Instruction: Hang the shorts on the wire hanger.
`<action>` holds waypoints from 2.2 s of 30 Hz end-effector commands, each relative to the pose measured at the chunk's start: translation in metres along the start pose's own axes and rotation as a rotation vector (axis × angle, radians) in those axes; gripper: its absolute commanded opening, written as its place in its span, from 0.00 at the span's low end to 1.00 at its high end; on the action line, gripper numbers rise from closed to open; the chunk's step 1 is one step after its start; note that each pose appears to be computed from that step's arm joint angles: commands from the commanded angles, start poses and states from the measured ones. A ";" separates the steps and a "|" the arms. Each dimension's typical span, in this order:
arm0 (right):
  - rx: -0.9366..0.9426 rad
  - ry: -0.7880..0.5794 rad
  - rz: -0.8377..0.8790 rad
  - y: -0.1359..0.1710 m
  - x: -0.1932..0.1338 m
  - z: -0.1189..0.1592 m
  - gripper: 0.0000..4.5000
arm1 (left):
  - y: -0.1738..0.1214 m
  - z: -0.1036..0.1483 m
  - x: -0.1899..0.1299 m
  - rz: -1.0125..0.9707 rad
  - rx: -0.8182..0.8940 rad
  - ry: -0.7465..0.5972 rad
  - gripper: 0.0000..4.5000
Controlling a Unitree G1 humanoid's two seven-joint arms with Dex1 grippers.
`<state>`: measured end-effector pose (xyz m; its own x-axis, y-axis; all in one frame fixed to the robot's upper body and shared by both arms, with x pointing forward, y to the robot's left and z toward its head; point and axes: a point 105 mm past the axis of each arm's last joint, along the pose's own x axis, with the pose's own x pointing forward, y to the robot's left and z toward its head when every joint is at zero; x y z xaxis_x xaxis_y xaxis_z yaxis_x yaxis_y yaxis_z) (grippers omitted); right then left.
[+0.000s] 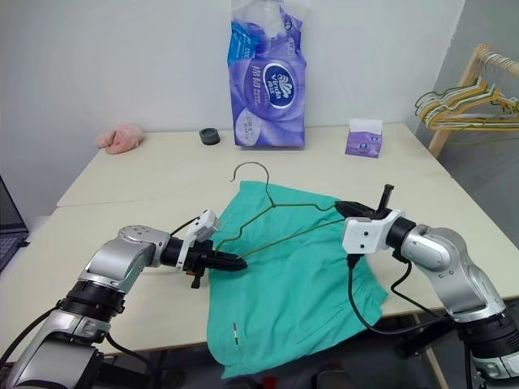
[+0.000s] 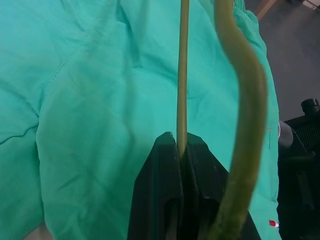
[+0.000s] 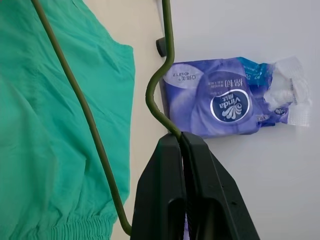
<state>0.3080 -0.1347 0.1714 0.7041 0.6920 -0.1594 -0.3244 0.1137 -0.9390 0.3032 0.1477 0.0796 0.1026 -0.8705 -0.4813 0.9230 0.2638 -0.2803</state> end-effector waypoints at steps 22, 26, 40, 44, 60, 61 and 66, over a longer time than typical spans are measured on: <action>0.647 0.126 0.330 0.009 -0.055 0.025 0.84 | -0.006 0.019 0.000 0.057 0.388 0.141 0.00; 0.676 0.197 0.351 0.011 -0.050 0.018 0.84 | -0.010 0.023 0.002 0.044 0.465 0.176 0.00; 0.622 0.309 0.562 0.040 -0.026 -0.007 0.84 | -0.015 0.029 0.005 0.028 0.533 0.191 0.00; 0.626 0.318 0.581 0.041 -0.021 -0.011 0.80 | -0.015 0.028 0.005 0.026 0.539 0.197 0.00; 0.586 0.255 0.644 0.049 -0.021 0.005 0.00 | -0.009 0.030 0.012 0.071 0.576 0.182 0.00; 0.584 0.248 0.645 0.048 -0.020 0.008 0.00 | -0.009 0.030 0.014 0.062 0.567 0.170 0.00; 0.569 0.233 0.661 0.050 -0.023 0.015 0.00 | -0.011 0.035 0.018 0.047 0.529 0.103 0.23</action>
<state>0.2695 -0.1450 0.1184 0.3448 0.5458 -0.7637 -0.9377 0.1635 -0.3065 0.3066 0.1232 0.0897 0.1359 -0.7761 -0.6158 0.9864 0.0481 0.1570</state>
